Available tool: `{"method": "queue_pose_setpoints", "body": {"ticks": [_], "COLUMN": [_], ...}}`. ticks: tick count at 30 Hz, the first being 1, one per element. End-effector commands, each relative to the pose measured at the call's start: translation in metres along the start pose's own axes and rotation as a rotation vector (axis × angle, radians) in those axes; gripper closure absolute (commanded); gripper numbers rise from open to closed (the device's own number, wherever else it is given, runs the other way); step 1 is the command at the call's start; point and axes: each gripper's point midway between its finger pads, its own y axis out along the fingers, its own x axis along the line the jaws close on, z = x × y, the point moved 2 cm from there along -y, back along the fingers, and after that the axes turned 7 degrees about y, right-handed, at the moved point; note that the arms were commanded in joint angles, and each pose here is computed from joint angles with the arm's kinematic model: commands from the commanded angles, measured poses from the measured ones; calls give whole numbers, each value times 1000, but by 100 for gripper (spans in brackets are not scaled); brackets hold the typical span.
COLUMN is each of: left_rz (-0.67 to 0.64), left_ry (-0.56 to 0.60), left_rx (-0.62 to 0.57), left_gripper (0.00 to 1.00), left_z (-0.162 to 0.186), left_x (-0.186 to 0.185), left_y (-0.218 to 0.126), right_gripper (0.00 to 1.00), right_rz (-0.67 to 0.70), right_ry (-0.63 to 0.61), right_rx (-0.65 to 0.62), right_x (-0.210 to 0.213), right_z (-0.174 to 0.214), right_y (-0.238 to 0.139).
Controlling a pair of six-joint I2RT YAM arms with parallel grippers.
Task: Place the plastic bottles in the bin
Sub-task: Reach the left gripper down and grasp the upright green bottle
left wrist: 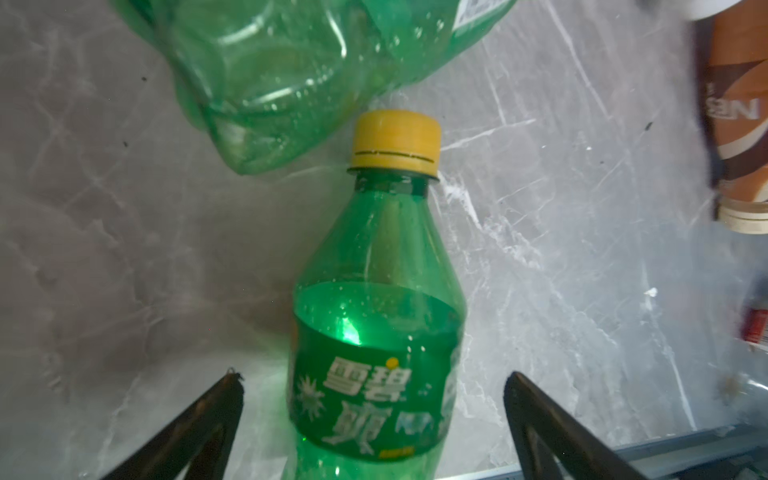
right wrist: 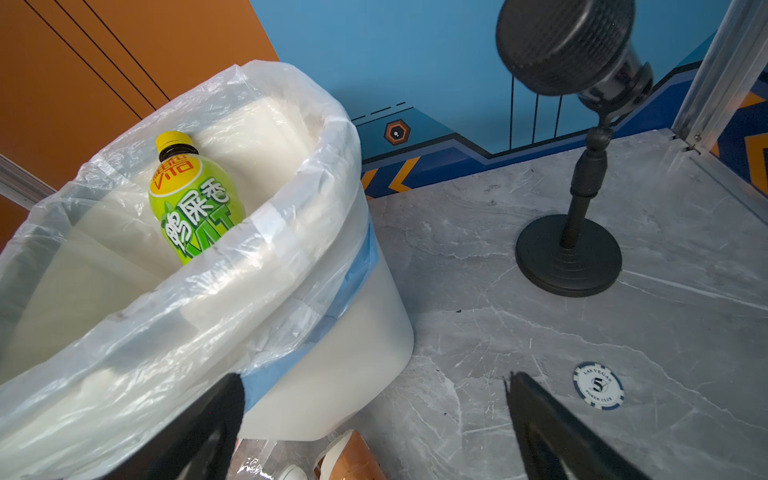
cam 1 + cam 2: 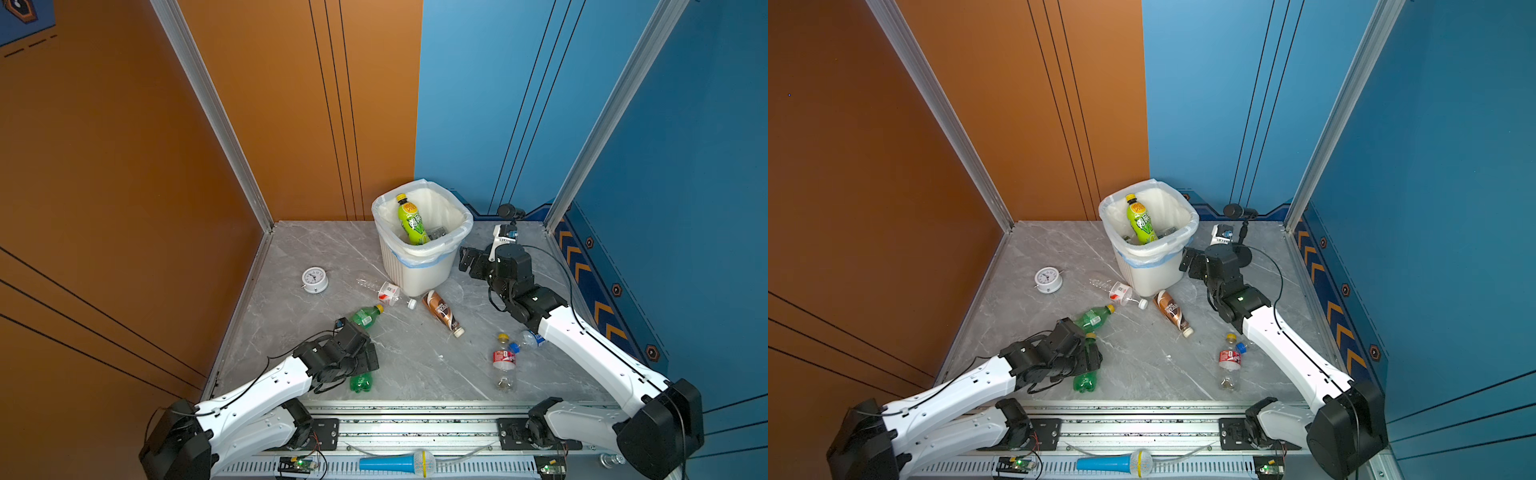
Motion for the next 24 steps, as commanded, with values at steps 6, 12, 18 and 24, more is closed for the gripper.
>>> {"method": "queue_pose_setpoints", "body": {"ticks": [6, 12, 18, 24], "left_rz": [-51, -49, -28, 39], "left_ry": [33, 28, 41, 57], "left_rx": [22, 31, 11, -63], "left_gripper": [11, 31, 41, 49], "left_z": [-4, -5, -11, -28], "left_x": [-3, -5, -11, -26], "left_y": [19, 20, 14, -9], "right_gripper": [0, 0, 0, 0], "right_rz": [0, 9, 7, 12], "right_ry": [22, 38, 42, 47], "right_rx": [-5, -6, -1, -5], "right_x": [-6, -12, -15, -18], "right_z": [-2, -1, 2, 2], "right_y": [1, 0, 1, 1]}}
